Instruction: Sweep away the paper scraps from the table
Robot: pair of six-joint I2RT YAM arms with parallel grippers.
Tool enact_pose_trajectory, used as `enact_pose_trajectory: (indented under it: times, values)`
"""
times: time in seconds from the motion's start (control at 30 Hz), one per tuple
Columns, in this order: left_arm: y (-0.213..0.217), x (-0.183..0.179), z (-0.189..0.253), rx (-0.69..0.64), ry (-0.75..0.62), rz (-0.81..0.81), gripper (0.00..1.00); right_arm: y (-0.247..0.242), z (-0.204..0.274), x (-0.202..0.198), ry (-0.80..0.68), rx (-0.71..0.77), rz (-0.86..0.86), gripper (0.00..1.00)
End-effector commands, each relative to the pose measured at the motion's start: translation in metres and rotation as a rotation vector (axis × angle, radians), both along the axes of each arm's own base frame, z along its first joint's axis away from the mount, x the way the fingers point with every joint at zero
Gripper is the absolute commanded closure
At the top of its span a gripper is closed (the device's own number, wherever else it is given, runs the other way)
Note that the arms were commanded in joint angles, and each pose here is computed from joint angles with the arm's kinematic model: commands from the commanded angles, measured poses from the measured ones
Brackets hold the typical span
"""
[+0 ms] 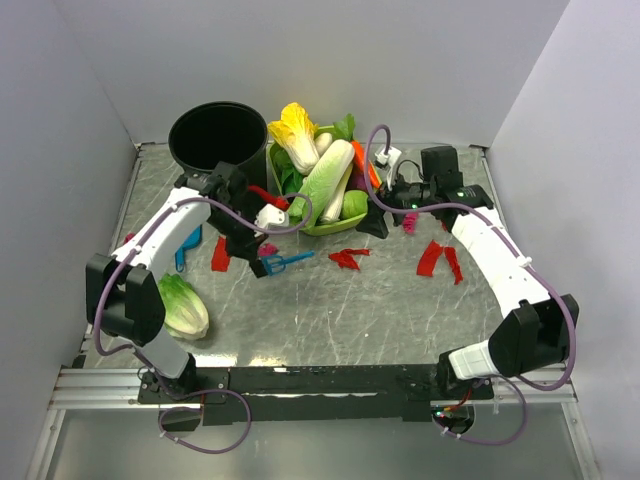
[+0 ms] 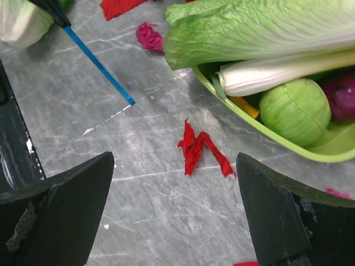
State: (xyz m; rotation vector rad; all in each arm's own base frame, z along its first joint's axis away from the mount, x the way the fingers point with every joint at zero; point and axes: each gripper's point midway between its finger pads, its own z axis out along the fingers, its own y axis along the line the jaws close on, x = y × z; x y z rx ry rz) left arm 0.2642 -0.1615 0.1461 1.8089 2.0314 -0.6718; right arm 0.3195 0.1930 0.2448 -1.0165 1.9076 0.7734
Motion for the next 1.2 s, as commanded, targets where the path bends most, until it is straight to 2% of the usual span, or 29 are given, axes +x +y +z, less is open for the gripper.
enact_pose_trajectory:
  times: [0.0,0.27,0.37,0.4,0.5,0.53,0.57,0.6,0.67,0.83,0.97,1.07,1.1,1.17]
  values:
    - [-0.006,-0.034,0.016,-0.067,0.153,-0.005,0.99,0.015,0.016,-0.005,-0.050,0.022,0.126,0.02]
    - [-0.007,-0.033,0.016,-0.074,0.164,0.007,0.99,0.030,0.012,-0.019,-0.187,-0.043,0.297,0.02]
    - [0.000,-0.023,0.020,-0.032,0.111,0.009,0.99,0.043,0.011,-0.012,-0.364,-0.053,0.351,0.01]
    - [0.000,-0.017,0.025,-0.030,0.083,0.007,0.99,0.047,-0.006,-0.013,-0.377,-0.058,0.365,0.00]
    - [-0.001,-0.004,0.039,-0.037,0.022,0.013,0.99,0.072,0.004,-0.005,-0.535,-0.029,0.455,0.00]
    - [-0.002,-0.001,0.043,-0.041,0.013,0.021,0.99,0.085,0.008,-0.009,-0.539,-0.013,0.500,0.01]
    - [-0.004,0.001,0.048,-0.056,0.004,0.023,0.99,0.093,-0.006,-0.006,-0.481,-0.012,0.527,0.01]
    - [-0.006,0.006,0.057,-0.070,-0.024,0.023,0.99,0.102,0.011,0.000,-0.490,0.011,0.529,0.02]
    - [-0.010,0.009,0.068,-0.099,-0.050,0.020,0.99,0.118,0.005,0.006,-0.435,0.040,0.540,0.04]
    - [-0.022,0.016,0.106,-0.181,-0.107,0.047,0.99,0.141,0.009,0.006,-0.491,0.091,0.599,0.04]
    - [-0.027,0.013,0.126,-0.228,-0.134,0.060,0.99,0.149,-0.001,0.007,-0.453,0.087,0.616,0.06]
    - [-0.028,0.011,0.131,-0.245,-0.130,0.071,0.99,0.153,-0.007,0.012,-0.426,0.093,0.590,0.14]
    - [-0.028,0.011,0.130,-0.245,-0.131,0.079,0.99,0.153,-0.008,0.013,-0.403,0.099,0.576,0.25]
    - [-0.025,0.009,0.125,-0.237,-0.131,0.087,0.99,0.153,-0.005,0.011,-0.373,0.104,0.585,0.43]
